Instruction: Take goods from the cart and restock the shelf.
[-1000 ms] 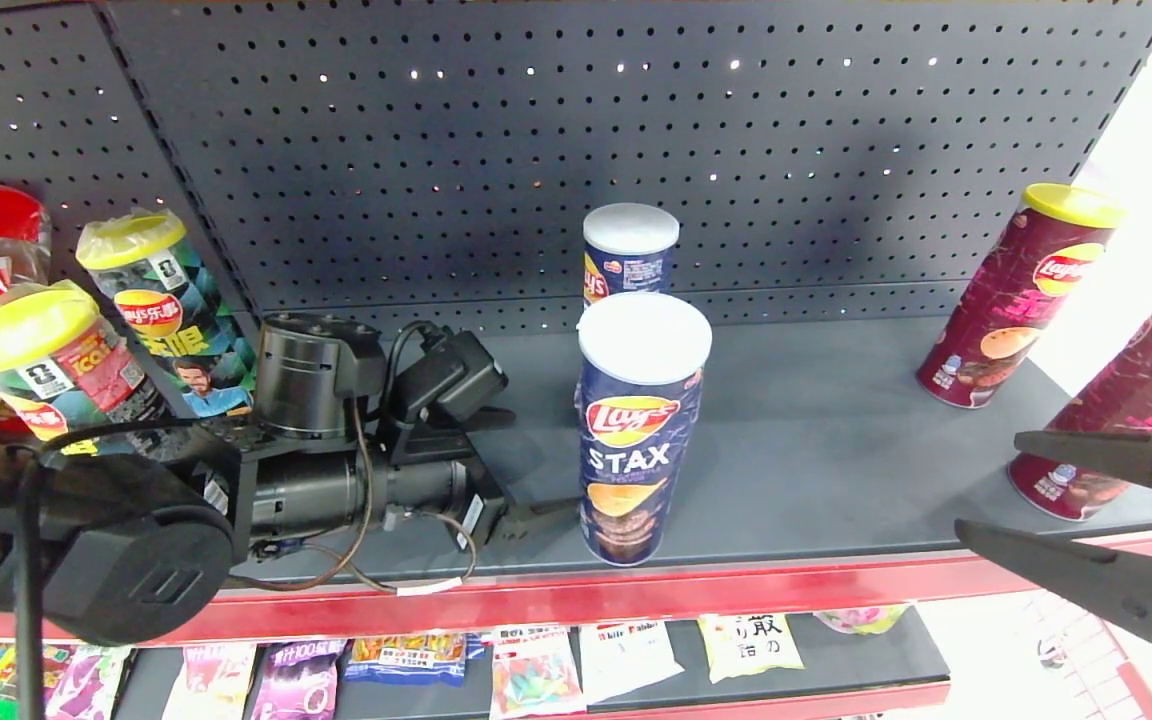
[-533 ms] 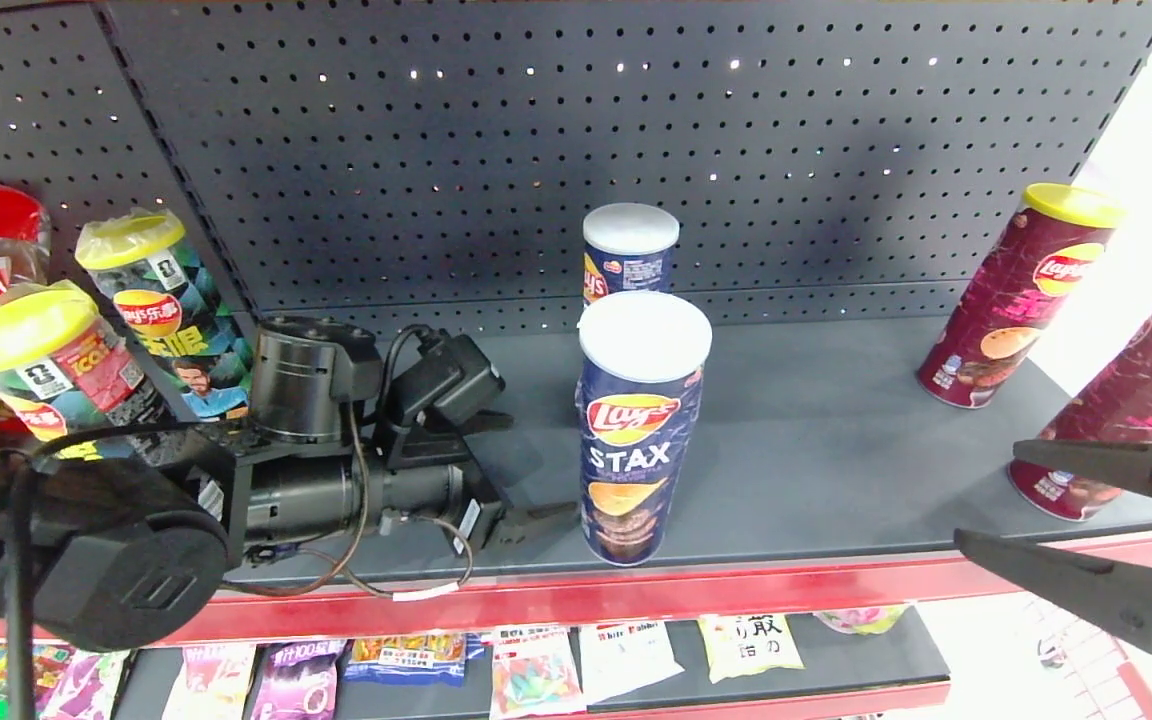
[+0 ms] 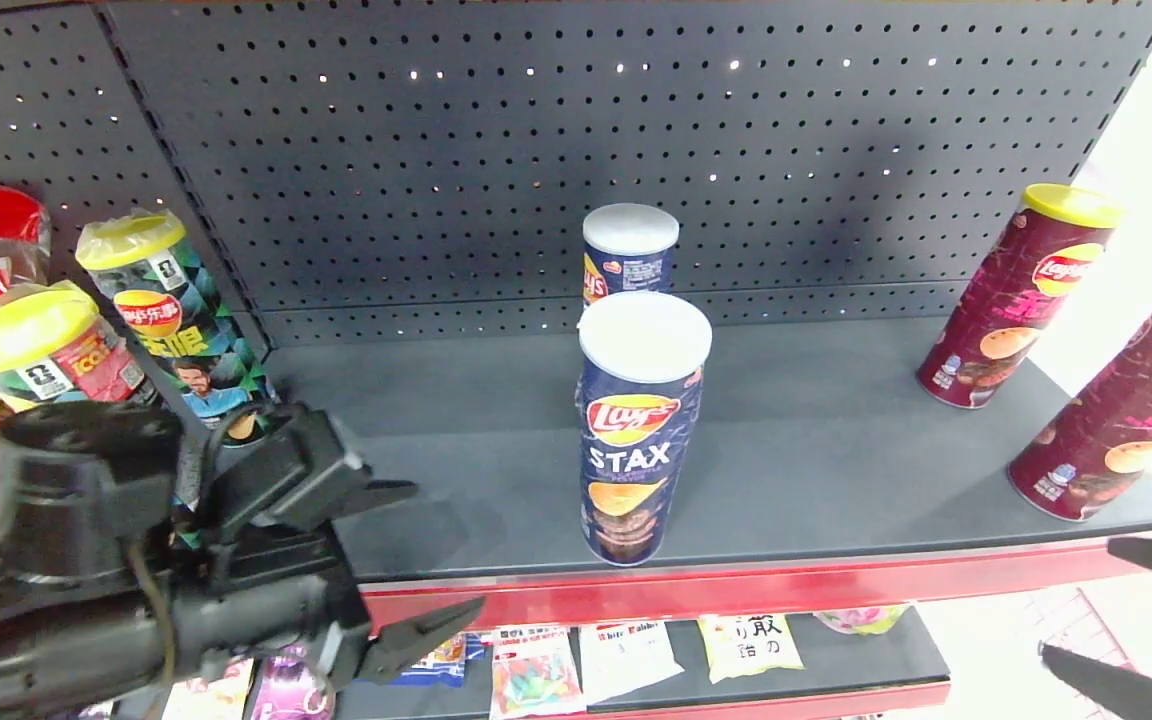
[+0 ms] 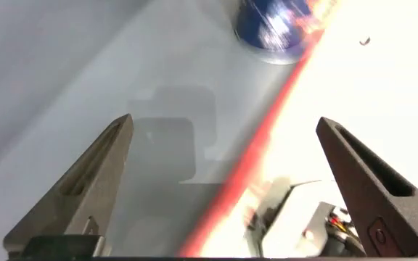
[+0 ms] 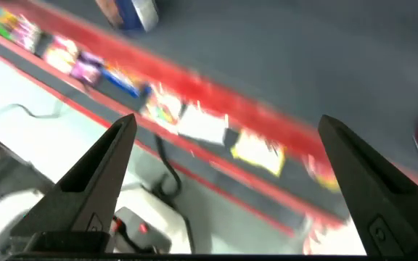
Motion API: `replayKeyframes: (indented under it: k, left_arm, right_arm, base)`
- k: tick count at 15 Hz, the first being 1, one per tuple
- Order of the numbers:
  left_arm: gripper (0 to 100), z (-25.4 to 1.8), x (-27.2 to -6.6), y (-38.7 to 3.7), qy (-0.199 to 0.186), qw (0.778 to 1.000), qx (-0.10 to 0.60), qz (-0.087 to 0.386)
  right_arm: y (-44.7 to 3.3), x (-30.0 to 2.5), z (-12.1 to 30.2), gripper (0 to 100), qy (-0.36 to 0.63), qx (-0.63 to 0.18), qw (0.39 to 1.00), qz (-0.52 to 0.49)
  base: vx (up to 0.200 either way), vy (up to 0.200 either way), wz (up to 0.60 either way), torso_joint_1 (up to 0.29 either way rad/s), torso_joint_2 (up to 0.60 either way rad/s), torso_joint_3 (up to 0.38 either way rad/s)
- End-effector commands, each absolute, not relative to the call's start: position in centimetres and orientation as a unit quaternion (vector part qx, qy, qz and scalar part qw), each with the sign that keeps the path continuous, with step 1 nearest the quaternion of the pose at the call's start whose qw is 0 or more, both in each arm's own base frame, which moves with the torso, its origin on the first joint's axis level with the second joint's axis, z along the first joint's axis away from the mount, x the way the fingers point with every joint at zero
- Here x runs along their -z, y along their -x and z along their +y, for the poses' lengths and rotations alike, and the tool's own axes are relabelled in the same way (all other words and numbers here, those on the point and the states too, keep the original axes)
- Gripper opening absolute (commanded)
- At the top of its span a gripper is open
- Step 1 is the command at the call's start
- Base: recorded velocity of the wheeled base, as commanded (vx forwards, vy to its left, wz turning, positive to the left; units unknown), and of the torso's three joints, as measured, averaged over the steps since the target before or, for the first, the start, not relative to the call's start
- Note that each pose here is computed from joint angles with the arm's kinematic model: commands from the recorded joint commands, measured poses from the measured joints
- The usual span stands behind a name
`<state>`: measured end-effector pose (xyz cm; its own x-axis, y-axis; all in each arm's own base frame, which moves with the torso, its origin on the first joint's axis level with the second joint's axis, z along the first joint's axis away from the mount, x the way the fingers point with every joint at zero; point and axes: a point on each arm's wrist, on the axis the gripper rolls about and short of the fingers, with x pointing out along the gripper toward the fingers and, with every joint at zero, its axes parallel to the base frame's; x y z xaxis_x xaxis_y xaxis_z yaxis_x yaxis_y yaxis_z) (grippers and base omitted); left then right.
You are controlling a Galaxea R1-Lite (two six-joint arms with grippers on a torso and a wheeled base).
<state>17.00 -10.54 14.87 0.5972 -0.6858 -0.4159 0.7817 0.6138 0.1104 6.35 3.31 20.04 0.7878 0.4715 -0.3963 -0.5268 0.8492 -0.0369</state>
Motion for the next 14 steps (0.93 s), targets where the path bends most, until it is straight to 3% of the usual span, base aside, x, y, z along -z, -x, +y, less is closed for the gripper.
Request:
replayKeyframes:
  k: [1, 2, 5, 7, 10, 12, 14]
  left_arm:
    - [100, -4.8, -15.3, -8.5, -0.103, 0.925, 0.335, 0.145]
    - [100, -3.1, -15.3, -5.5, -0.076, 0.942, 0.287, 0.159]
    - [100, 0.0, -13.3, -0.3, -0.063, 0.962, 0.187, 0.190]
    - [100, 0.5, -12.7, 1.5, -0.025, 0.974, 0.083, 0.208]
    - [100, 0.0, -12.1, 2.2, 0.026, 0.972, -0.074, 0.223]
    - [100, -0.2, -11.7, 2.4, 0.030, 0.973, -0.080, 0.216]
    - [100, -0.3, -10.8, 3.6, 0.029, 0.985, -0.034, 0.169]
  right_arm:
    - [-1.7, -19.1, 0.8, 100, 0.075, -0.224, 0.958, 0.165]
    - [0.2, -18.6, -0.3, 100, 0.081, -0.186, 0.964, 0.170]
    - [2.0, -18.3, -0.8, 100, 0.054, -0.089, 0.978, 0.181]
    - [2.0, -17.9, -0.5, 100, 0.021, -0.013, 0.980, 0.196]
    - [2.1, -16.7, -0.2, 100, 0.007, 0.057, 0.973, 0.225]
    - [2.5, -15.8, -0.1, 100, 0.002, 0.075, 0.972, 0.223]
    - [4.3, -12.2, 0.1, 100, 0.004, 0.072, 0.979, 0.190]
  base:
    - [0.000, 0.000, 0.00, 0.000, 0.00, 0.000]
    - [0.000, 0.000, 0.00, 0.000, 0.00, 0.000]
    - [0.000, 0.000, 0.00, 0.000, 0.00, 0.000]
    - [0.000, 0.000, 0.00, 0.000, 0.00, 0.000]
    - [0.000, 0.000, 0.00, 0.000, 0.00, 0.000]
    - [0.000, 0.000, 0.00, 0.000, 0.00, 0.000]
    - [0.000, 0.000, 0.00, 0.000, 0.00, 0.000]
